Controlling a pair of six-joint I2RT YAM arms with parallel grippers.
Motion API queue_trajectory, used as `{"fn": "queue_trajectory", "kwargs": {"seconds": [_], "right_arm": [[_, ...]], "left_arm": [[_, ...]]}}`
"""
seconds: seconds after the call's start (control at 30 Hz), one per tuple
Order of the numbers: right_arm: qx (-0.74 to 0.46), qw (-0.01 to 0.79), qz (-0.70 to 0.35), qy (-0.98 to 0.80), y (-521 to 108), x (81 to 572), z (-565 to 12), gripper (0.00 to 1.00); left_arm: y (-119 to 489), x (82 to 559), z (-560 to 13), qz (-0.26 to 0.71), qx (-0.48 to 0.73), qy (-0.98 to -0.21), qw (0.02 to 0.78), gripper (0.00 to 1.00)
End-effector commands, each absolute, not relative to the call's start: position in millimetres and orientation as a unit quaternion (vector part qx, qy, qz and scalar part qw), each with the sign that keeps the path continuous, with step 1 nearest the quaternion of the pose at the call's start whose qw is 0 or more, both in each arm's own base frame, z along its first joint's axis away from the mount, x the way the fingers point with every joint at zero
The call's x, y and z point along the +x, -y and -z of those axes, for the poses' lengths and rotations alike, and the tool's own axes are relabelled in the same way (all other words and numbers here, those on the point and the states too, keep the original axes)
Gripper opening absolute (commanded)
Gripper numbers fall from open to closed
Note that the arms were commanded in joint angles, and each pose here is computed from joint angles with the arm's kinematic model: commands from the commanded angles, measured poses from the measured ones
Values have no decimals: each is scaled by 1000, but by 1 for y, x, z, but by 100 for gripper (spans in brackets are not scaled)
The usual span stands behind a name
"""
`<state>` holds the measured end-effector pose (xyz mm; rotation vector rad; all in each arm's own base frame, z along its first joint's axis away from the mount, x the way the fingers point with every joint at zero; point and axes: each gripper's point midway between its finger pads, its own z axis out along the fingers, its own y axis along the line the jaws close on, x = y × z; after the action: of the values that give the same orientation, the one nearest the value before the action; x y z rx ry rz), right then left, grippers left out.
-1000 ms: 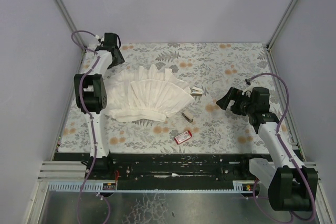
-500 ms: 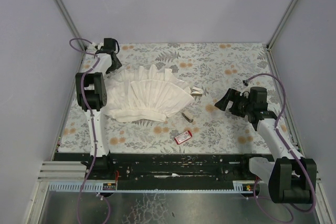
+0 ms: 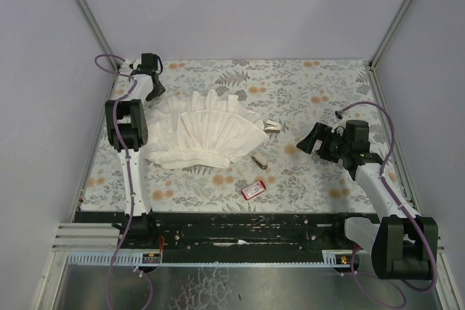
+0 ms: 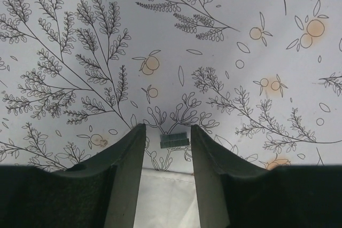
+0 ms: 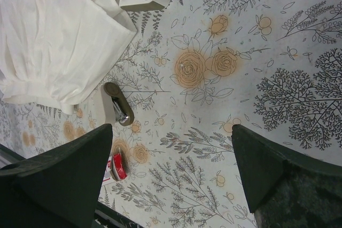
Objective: Load the staples into the stapler
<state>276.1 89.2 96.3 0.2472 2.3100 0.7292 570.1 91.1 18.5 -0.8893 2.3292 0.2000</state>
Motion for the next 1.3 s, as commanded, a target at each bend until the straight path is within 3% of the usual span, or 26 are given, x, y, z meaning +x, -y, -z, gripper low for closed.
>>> {"fn": "queue_trajectory", "kwargs": {"seconds": [0.0,0.17,0.47,0.9,1.27], "right_arm": [[71,375,-289,-878,-93,290,-117,99],[71,374,-290,-878,-93,291,-117,99],[70,374,-290,-878,-93,290,-117,98],[69,375,-290,-878,-93,290,-117,98],[68,376,-293,-877,-94,290,-119,98]], "left_arm": [[-100,589,-28,-68,-345,-870,345,36],[-98,587,-25,-61,-346,-872,341,32],[-93,583,-19,-52,-347,-876,331,36],[-88,580,-18,-43,-345,-878,328,25],[-82,571,-67,-20,-332,-872,359,20]]}}
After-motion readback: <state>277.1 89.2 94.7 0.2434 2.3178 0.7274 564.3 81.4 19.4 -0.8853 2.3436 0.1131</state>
